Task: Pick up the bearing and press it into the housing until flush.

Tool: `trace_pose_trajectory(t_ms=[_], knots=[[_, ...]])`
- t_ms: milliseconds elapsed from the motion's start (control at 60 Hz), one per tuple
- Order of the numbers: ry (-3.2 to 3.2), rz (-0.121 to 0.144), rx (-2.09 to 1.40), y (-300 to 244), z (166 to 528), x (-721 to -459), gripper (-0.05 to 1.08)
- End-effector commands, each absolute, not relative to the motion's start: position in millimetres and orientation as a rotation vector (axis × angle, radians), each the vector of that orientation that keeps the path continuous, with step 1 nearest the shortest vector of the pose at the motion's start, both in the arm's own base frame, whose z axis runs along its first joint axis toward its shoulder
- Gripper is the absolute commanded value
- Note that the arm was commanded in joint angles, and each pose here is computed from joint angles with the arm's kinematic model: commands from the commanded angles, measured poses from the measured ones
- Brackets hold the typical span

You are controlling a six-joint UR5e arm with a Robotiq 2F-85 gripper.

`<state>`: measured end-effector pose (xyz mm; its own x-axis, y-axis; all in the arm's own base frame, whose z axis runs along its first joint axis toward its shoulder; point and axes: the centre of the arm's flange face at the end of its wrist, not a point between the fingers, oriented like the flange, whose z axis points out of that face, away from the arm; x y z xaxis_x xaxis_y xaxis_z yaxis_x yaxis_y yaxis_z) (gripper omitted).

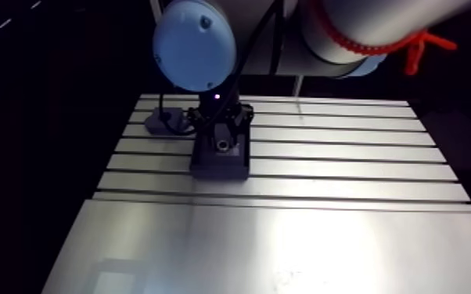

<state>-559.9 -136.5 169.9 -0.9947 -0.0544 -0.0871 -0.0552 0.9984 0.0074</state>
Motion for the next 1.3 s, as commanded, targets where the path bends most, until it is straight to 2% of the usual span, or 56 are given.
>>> trace_pose_trajectory(t_ms=[17, 333, 983, 1133, 1300], knots=[[3.052, 0.015, -0.084, -136.5, 169.4, -559.4, 0.5], [3.052, 0.015, -0.084, -136.5, 169.4, -559.4, 0.51], [3.066, 0.015, -0.077, -133.1, 177.3, -560.5, 0.61], [3.088, 0.007, -0.075, -132.7, 192.7, -560.4, 0.62], [3.107, 0.007, -0.068, -131.1, 225.7, -557.8, 0.62]])
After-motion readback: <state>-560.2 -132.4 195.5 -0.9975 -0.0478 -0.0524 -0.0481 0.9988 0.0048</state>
